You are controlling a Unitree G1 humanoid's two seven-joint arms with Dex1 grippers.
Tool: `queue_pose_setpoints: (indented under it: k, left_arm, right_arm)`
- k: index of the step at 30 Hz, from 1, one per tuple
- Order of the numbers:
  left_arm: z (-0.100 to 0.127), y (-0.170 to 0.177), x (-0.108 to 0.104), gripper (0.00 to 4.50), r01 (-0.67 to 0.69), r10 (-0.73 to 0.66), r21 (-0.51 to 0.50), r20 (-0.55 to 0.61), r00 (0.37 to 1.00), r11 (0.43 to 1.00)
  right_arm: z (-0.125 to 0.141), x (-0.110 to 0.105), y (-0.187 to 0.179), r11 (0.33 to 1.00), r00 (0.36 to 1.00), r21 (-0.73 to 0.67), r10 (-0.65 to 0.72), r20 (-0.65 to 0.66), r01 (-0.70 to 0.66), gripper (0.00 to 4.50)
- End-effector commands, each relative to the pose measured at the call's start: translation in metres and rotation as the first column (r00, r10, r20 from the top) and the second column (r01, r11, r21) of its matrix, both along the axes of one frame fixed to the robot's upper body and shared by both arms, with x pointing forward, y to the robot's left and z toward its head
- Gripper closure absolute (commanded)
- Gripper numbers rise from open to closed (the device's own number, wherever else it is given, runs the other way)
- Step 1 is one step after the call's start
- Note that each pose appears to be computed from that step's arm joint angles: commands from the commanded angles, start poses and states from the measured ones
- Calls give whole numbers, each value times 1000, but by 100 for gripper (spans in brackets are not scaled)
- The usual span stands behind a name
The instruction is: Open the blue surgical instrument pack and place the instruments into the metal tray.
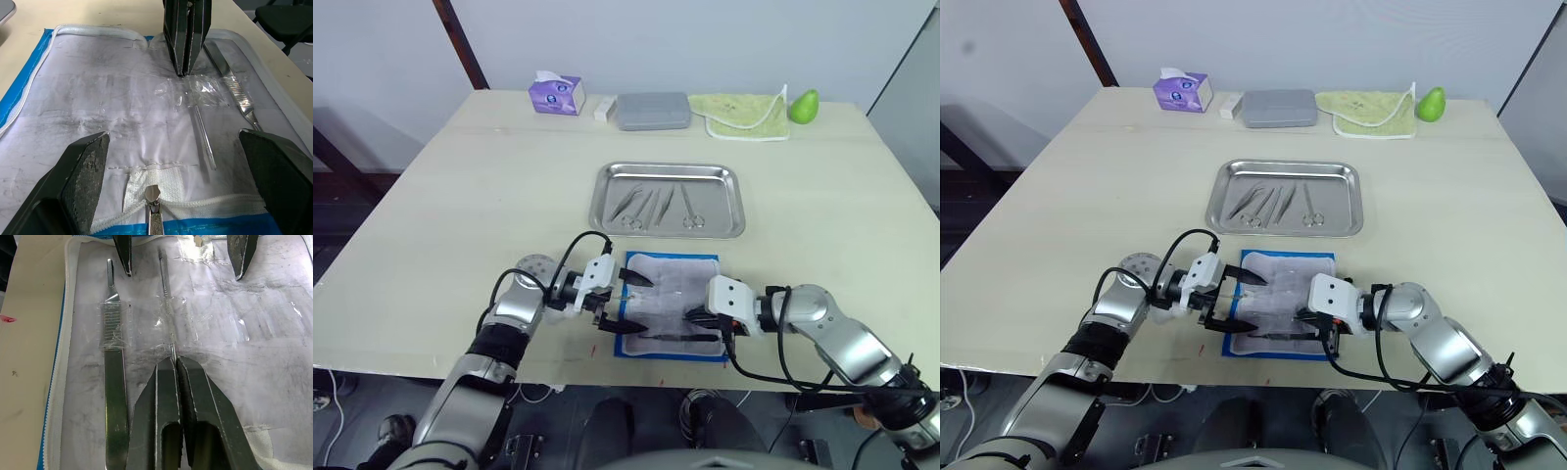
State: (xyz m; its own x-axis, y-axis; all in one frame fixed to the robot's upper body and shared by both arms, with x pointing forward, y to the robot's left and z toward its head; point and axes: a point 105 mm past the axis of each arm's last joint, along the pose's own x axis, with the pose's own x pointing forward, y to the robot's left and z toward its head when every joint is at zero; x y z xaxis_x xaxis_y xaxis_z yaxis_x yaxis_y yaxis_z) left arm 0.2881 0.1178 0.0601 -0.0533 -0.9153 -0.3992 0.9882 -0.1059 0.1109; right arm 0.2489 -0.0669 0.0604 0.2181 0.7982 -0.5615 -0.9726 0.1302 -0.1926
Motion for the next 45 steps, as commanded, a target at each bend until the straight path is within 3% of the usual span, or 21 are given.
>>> queue_pose_setpoints:
  k: [1, 19, 45]
  left_arm:
    - [-21, 8, -9, 0, -11, 17, 66, -86, 996, 998]
    - [-22, 7, -10, 0, -14, 20, 73, -86, 996, 997]
    - [-22, 7, -10, 0, -14, 21, 79, -86, 996, 997]
  right_arm:
    - [-24, 0, -18, 989, 995, -130, -77, -67, 68, 444]
    - [23, 4, -2, 992, 997, -114, -67, -38, 62, 444]
    - [45, 3, -7, 985, 998, -162, -62, -17, 59, 444]
